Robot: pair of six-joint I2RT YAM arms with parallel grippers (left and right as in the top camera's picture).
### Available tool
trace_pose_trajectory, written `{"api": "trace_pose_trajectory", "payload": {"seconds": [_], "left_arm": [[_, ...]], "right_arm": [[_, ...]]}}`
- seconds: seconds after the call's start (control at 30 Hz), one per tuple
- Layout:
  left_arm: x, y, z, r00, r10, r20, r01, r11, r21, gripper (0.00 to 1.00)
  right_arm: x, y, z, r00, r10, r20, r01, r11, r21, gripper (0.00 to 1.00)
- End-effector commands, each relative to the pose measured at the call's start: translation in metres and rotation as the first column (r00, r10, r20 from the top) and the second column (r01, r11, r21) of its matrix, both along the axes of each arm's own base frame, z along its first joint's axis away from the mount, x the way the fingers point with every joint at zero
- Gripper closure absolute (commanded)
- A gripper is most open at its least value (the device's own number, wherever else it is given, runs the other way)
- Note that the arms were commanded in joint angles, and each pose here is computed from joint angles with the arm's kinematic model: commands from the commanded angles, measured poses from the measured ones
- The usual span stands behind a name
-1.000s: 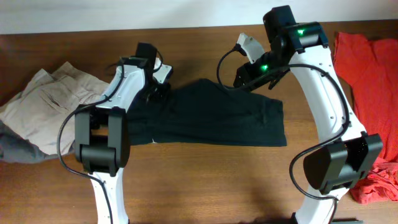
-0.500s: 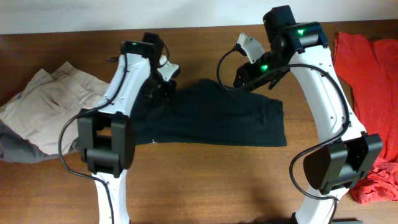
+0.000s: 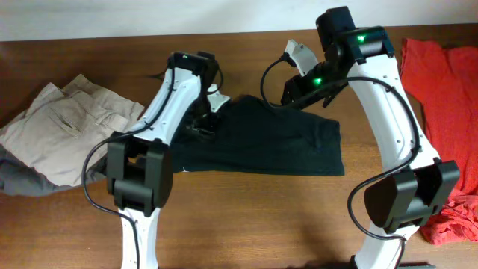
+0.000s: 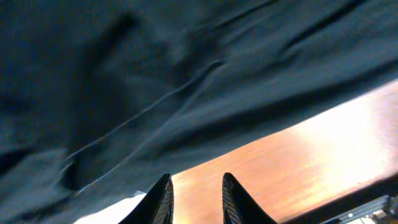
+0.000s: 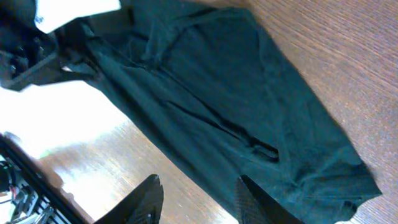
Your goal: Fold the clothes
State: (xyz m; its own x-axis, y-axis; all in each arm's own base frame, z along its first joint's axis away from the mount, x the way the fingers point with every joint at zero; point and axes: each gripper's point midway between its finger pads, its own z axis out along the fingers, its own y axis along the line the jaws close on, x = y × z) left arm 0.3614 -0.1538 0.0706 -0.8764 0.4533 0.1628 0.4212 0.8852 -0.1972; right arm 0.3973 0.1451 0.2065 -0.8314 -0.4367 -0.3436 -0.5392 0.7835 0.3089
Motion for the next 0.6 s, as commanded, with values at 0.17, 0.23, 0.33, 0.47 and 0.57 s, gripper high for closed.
{"api": "trace_pose_trajectory", "payload": {"seconds": [0.17, 0.23, 0.33, 0.47, 0.57], "left_arm": [[0.026, 0.077, 0.017, 0.935, 0.34, 0.105, -0.353, 0.921, 0.165, 0.79], [0.03, 0.091, 0.042, 0.908, 0.377, 0.18, -0.405, 0.9, 0.159, 0.79], [0.03, 0.116, 0.099, 0.833, 0.412, 0.369, -0.496, 0.852, 0.168, 0.79], [0.013, 0.135, 0.175, 0.694, 0.432, 0.577, -0.587, 0.803, 0.104, 0.77], [0.001, 0.132, 0.203, 0.637, 0.449, 0.627, -0.586, 0.81, 0.016, 0.72]], "right_arm": [[0.006, -0.013, 0.003, 0.997, -0.073, 0.02, 0.074, 0.996, -0.051, 0.57], [0.007, -0.017, 0.002, 0.996, -0.082, 0.025, 0.083, 0.994, -0.071, 0.57], [0.008, -0.019, 0.003, 0.996, -0.087, 0.028, 0.089, 0.994, -0.07, 0.57], [0.005, -0.023, 0.009, 0.993, -0.118, 0.027, 0.12, 0.991, -0.064, 0.57], [0.003, -0.023, 0.017, 0.992, -0.119, 0.044, 0.122, 0.991, -0.059, 0.54]]}}
